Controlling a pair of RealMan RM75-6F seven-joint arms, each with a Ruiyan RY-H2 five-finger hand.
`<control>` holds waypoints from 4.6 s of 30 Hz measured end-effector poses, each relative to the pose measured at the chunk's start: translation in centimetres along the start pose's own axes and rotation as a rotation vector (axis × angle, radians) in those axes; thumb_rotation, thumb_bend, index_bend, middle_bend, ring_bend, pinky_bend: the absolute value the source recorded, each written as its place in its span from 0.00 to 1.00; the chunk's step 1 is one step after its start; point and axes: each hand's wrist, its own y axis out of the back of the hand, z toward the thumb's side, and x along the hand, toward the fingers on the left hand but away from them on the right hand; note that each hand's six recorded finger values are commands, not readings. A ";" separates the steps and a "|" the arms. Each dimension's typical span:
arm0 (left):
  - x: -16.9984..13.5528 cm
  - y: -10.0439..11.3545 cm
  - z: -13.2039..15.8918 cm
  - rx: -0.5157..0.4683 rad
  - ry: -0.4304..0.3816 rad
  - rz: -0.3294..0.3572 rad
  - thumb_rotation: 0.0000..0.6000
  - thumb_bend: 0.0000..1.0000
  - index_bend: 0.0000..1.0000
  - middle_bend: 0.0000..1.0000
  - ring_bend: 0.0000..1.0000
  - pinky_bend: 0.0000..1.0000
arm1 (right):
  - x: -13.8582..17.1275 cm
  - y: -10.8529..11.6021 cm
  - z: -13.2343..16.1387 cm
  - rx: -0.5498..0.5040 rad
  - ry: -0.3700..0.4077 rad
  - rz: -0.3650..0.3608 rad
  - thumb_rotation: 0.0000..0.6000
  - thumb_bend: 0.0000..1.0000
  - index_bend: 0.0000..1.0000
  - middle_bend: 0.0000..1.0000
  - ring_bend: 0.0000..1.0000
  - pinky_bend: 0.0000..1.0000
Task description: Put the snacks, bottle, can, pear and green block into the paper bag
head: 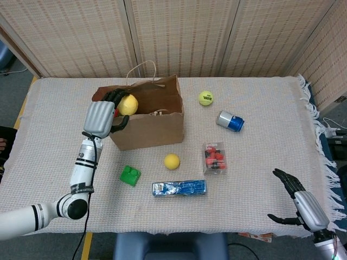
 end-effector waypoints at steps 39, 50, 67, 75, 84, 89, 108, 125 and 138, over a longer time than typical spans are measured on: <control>-18.5 0.1 -9.2 0.228 -0.252 -0.211 1.00 0.36 0.17 0.10 0.10 0.36 | 0.3 -0.8 0.4 0.051 0.020 0.008 1.00 0.01 0.00 0.00 0.00 0.00; -22.5 -8.7 -7.5 0.354 -0.346 -0.491 1.00 0.34 0.00 0.00 0.00 0.13 | 0.1 -0.7 0.3 0.041 0.014 0.021 1.00 0.01 0.00 0.00 0.00 0.00; -16.0 -13.8 -3.0 0.432 -0.387 -0.555 1.00 0.35 0.00 0.00 0.00 0.15 | 0.2 -0.6 0.1 0.025 0.004 0.036 1.00 0.01 0.00 0.00 0.00 0.00; -14.7 -16.1 -2.0 0.464 -0.400 -0.584 1.00 0.35 0.00 0.00 0.00 0.17 | 0.2 -0.5 0.0 0.022 -0.004 0.039 1.00 0.01 0.00 0.00 0.00 0.00; -13.5 -17.5 -3.0 0.504 -0.373 -0.603 1.00 0.37 0.17 0.03 0.05 0.30 | 0.2 -0.5 -0.2 0.023 -0.012 0.043 1.00 0.01 0.00 0.00 0.00 0.00; -13.6 -17.7 -4.4 0.525 -0.340 -0.612 1.00 0.51 0.42 0.26 0.27 0.49 | 0.2 -0.5 -0.2 0.025 -0.012 0.046 1.00 0.01 0.00 0.00 0.00 0.00; -13.9 -6.3 -11.7 0.370 -0.007 -0.314 1.00 0.64 0.69 0.65 0.63 0.79 | 0.5 -0.5 -0.1 0.031 -0.002 0.036 1.00 0.01 0.00 0.00 0.00 0.00; -7.5 8.6 -11.3 -0.279 0.331 0.172 1.00 0.64 0.66 0.63 0.61 0.77 | 0.4 -0.8 0.2 0.042 0.010 0.045 1.00 0.01 0.00 0.00 0.00 0.00; 0.4 4.9 -1.3 -0.228 0.157 0.091 1.00 0.62 0.63 0.60 0.57 0.75 | 0.5 -0.7 0.0 0.022 -0.001 0.063 1.00 0.01 0.00 0.00 0.00 0.00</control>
